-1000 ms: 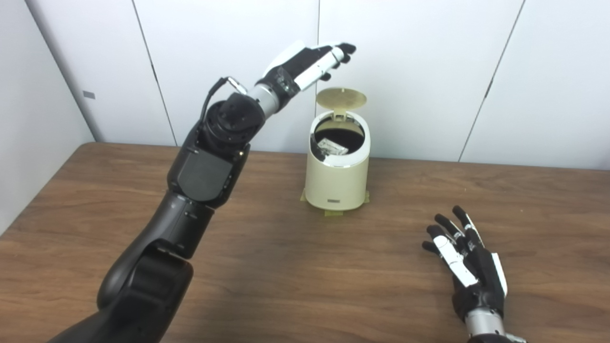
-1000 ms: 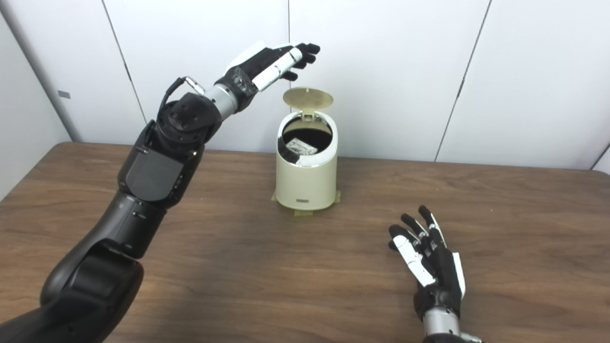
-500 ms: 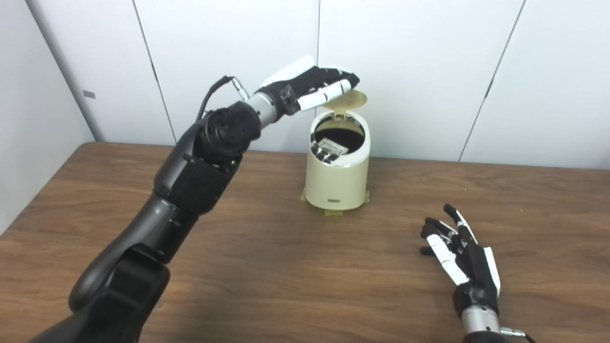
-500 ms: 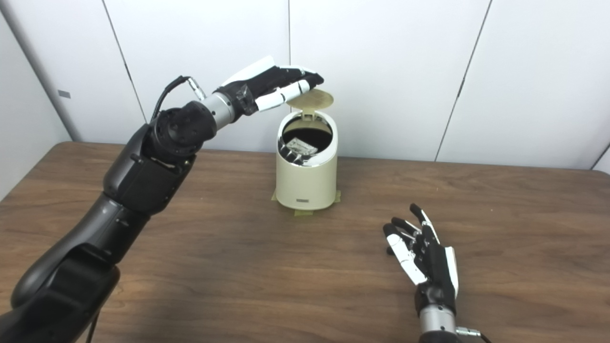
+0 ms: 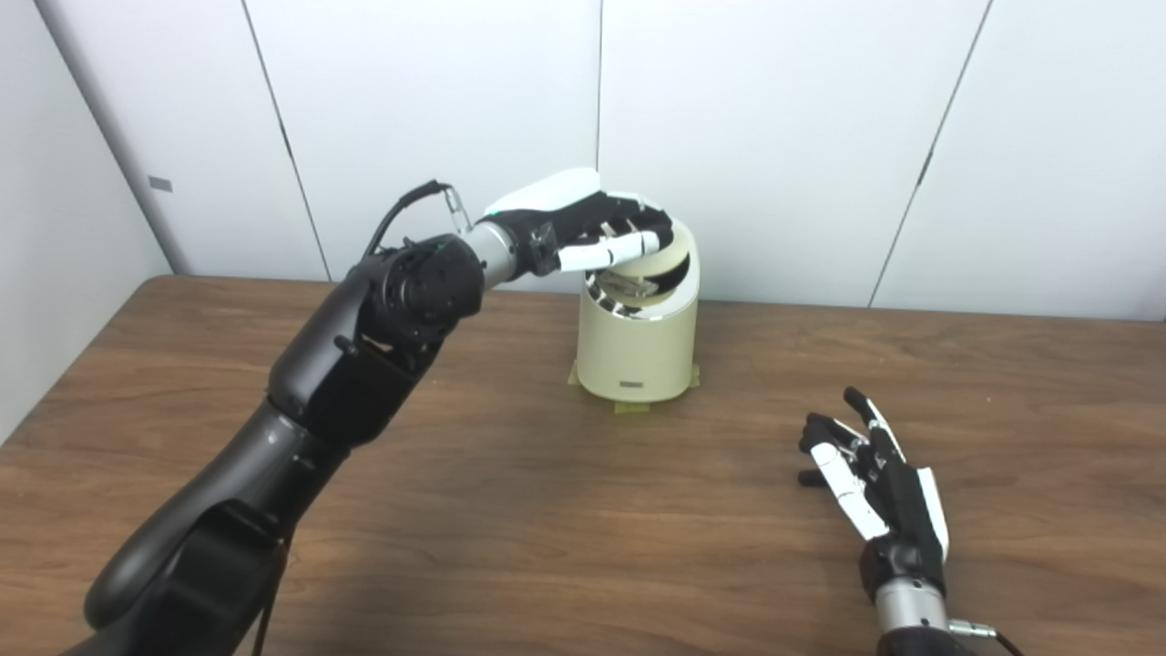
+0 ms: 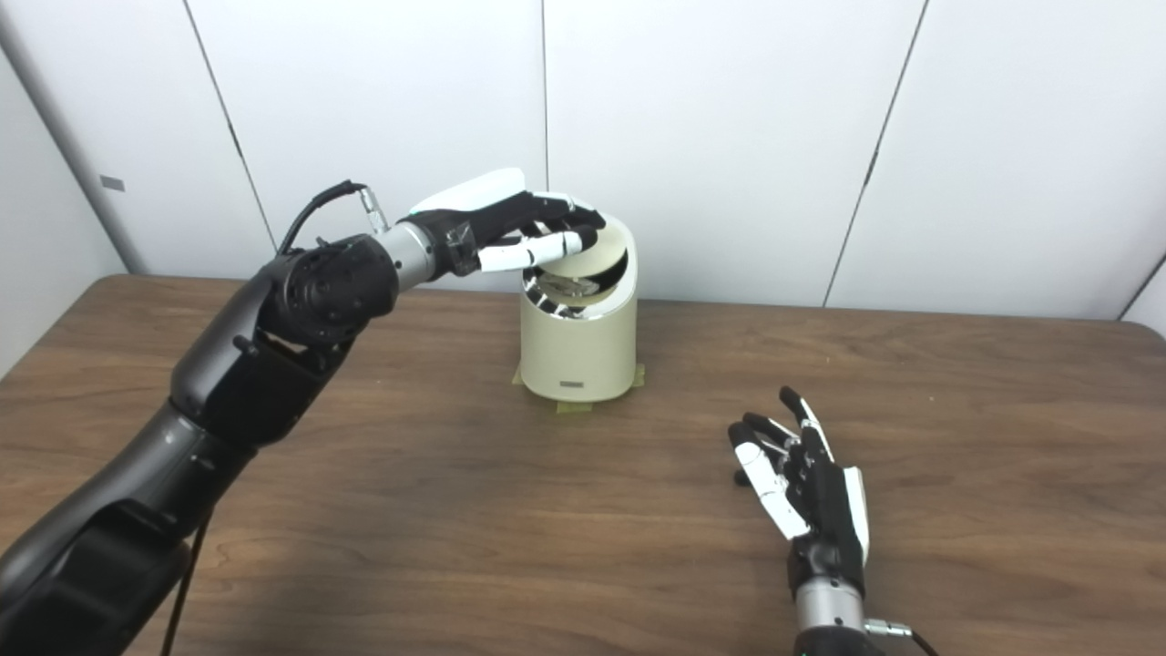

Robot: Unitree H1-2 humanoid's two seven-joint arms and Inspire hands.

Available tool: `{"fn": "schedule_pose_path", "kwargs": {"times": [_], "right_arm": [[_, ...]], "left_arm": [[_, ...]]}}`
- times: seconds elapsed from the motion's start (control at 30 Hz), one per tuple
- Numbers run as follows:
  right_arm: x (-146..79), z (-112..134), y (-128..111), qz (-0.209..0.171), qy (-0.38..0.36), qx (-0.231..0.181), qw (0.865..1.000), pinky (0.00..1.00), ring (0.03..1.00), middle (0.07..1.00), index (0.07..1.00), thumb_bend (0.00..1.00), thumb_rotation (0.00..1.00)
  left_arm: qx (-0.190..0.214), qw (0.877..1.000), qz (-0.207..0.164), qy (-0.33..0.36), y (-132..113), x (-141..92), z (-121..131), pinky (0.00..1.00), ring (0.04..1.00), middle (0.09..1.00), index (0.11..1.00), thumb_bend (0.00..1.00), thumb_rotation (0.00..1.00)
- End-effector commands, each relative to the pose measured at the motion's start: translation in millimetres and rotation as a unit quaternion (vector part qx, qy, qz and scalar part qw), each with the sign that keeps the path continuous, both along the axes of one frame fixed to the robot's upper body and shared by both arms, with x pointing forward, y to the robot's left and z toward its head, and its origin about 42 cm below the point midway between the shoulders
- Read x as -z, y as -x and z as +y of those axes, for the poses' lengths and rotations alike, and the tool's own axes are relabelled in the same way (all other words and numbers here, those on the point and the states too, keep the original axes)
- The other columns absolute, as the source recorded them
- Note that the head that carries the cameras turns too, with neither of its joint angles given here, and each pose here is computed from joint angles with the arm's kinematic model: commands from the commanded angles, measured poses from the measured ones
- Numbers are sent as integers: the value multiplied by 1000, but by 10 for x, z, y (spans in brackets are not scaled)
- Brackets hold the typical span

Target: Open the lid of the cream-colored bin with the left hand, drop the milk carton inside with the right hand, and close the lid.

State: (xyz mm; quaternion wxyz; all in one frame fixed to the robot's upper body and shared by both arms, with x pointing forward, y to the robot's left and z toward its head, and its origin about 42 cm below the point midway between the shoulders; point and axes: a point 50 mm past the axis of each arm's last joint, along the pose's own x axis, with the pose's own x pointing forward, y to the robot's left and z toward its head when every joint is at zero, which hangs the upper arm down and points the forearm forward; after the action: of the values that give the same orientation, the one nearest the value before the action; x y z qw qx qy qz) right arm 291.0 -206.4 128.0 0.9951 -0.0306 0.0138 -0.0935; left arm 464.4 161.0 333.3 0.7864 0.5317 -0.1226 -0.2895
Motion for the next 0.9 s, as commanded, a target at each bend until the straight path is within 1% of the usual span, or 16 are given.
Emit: {"fn": "schedule_pose_path", "kwargs": {"times": [0.0, 0.1, 0.3, 0.4, 0.57, 0.67, 0.7, 0.87], "right_arm": [[-148, 36, -69, -30, -4, 1, 1000, 586, 694, 748, 915, 491, 583], [-145, 58, -57, -31, 0, 4, 1000, 570, 684, 742, 912, 497, 567], [-105, 87, -12, -35, 10, 3, 999, 551, 663, 730, 909, 515, 545], [-90, 102, 15, -33, 17, 2, 999, 545, 654, 727, 909, 521, 526], [-78, 133, 54, -32, 24, 1, 999, 540, 649, 729, 910, 528, 488], [-72, 150, 76, -31, 32, -3, 999, 554, 654, 730, 911, 508, 503], [-70, 154, 82, -30, 35, -4, 999, 560, 658, 734, 913, 506, 509], [-61, 164, 99, -27, 46, -5, 999, 579, 670, 739, 914, 525, 546]], "left_arm": [[10, 999, -32, -12, 40, -231, 2, 807, 856, 879, 871, 462, 1000], [22, 998, -38, -37, 119, -203, -18, 807, 861, 887, 875, 471, 1000], [25, 997, -26, -61, 193, -48, 0, 825, 891, 910, 893, 513, 990], [23, 997, -23, -75, 219, 19, -6, 827, 900, 913, 902, 517, 998], [24, 996, -27, -86, 229, 116, 3, 870, 933, 924, 906, 499, 997], [25, 994, -28, -98, 199, 172, 13, 887, 946, 934, 922, 505, 999], [27, 994, -29, -103, 189, 190, 16, 900, 954, 940, 932, 489, 994], [32, 991, -43, -119, 169, 253, 25, 981, 997, 983, 972, 466, 999]]}}
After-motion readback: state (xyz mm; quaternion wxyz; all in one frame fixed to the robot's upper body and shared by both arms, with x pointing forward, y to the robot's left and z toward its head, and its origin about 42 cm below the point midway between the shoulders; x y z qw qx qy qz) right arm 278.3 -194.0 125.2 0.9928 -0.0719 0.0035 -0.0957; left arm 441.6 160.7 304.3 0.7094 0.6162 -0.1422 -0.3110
